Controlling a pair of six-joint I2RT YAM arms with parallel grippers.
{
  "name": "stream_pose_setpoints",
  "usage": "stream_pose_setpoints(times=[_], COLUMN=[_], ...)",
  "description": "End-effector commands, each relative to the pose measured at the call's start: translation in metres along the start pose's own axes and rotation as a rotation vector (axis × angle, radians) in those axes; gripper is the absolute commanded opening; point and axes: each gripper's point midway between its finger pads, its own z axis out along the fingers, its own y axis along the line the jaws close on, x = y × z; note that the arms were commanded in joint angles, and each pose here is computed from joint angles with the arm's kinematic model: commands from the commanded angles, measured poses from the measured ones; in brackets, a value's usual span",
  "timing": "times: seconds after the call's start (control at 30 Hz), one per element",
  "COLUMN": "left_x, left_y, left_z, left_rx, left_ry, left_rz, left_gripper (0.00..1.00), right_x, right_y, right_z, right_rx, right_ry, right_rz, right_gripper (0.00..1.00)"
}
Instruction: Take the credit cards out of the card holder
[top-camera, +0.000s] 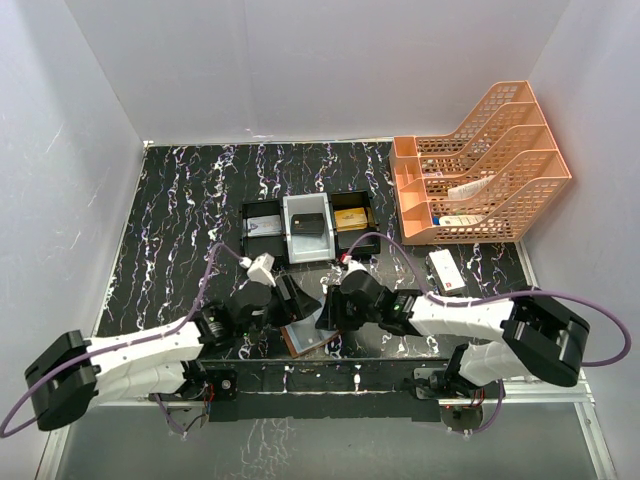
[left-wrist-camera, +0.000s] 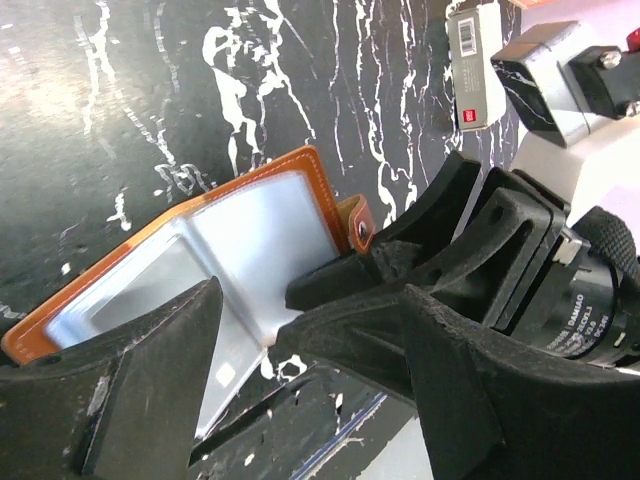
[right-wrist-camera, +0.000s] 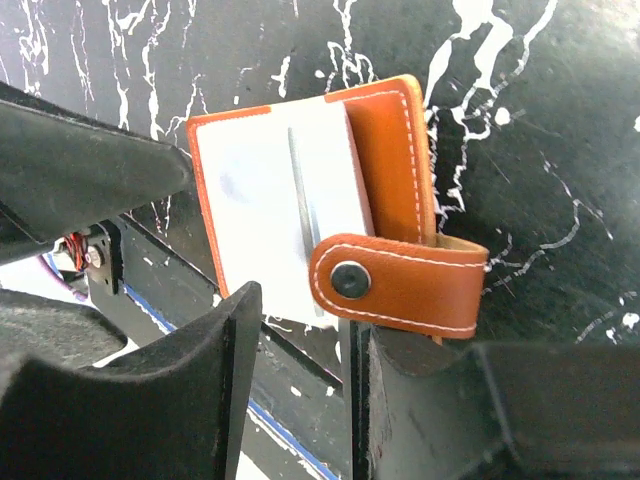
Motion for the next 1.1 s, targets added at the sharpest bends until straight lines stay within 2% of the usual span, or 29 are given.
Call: stream_pose_setpoints(times=[0.0, 0.1, 0.17, 0.3, 0.57, 0.77, 0.93, 1.07], left_x=[-0.002, 0.000, 0.003, 0.009, 0.019, 0.027, 0.034, 0.038], left_y=[0.031, 0.051, 0.063, 0.082, 0.100, 0.109, 0.114, 0.128], left_z=[-0.015, -0.023, -0.028, -0.034, -0.034, -0.031, -0.026, -0.030], left_rx=[-0.088, -0.148, -0.188, -0.257, -0.343, -0.395, -0.389, -0.452], left_ry=[-0.049, -0.064, -0.067, -0.055, -0.017, 0.019, 0.042, 0.057], left_rz=[-0.054, -0.103, -0.124, -0.138, -0.124, -0.103, -0.078, -0.067], left_gripper=[0.70, 0.65, 0.56, 0.44, 0.26, 0.17, 0.16, 0.14], right_x=[-0.018, -0.018, -0.018, -0.017, -0.011, -0.008, -0.009, -0.011], right_y=[0.033, 0.037, 0.039, 0.038, 0.038, 0.034, 0.029, 0.023], right_z=[0.003, 0.007, 0.008, 0.012, 0.018, 0.029, 0.034, 0.034], right_rx=[-0.081, -0.075, -0.073, -0.047, -0.016, 0.029, 0.079, 0.119], right_ry=[-0.020, 0.011, 0.027, 0.056, 0.126, 0.172, 0.193, 0.203], right_rz=[-0.097, -0.155, -0.202, -0.274, -0.421, -0.510, -0.574, -0.619], right_gripper=[0.36, 0.40, 0.44, 0.52, 0.57, 0.58, 0.61, 0.64])
